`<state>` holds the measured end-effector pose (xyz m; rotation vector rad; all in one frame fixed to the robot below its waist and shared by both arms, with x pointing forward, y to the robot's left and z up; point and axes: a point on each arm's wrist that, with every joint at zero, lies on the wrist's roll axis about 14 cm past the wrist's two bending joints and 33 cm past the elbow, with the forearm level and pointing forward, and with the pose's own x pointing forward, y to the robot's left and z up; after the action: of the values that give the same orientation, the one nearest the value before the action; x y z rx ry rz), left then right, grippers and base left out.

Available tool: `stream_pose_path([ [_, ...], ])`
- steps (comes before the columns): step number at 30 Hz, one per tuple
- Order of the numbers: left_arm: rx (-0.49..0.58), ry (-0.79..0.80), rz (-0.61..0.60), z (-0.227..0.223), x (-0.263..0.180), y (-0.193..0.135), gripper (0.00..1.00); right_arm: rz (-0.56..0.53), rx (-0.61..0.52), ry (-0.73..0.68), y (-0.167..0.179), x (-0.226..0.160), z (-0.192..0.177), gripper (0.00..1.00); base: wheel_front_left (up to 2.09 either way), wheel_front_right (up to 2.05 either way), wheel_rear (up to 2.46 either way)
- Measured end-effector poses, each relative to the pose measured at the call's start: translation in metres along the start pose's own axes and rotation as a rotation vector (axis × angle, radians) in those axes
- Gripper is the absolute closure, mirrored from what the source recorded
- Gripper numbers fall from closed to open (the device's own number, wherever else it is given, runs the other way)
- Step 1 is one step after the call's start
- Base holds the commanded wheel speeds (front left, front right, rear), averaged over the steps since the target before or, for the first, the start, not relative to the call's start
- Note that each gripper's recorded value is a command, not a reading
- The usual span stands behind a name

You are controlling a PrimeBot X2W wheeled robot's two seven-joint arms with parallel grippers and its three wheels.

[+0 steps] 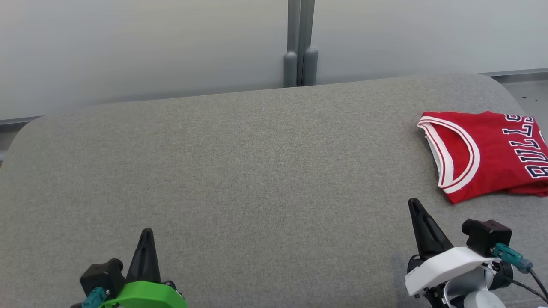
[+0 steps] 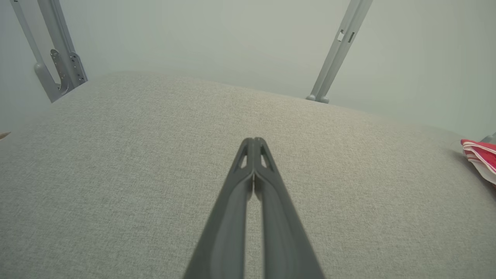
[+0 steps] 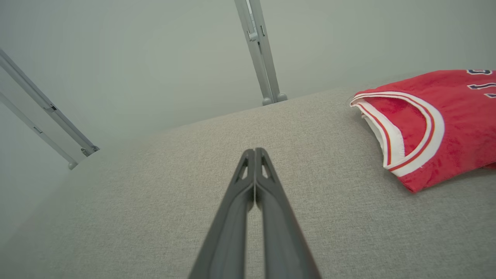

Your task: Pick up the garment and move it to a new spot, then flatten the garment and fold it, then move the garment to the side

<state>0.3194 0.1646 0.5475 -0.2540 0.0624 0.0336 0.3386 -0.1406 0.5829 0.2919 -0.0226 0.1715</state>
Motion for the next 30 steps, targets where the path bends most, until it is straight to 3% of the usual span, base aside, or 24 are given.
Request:
stream_pose_path([
  [30,-0.467,0.075,0.045,0.004,0.024,0.010,1.00,-0.090,0.462,-0.006,-0.032,0.011,0.002,1.00,0.00,0.00,0.00],
])
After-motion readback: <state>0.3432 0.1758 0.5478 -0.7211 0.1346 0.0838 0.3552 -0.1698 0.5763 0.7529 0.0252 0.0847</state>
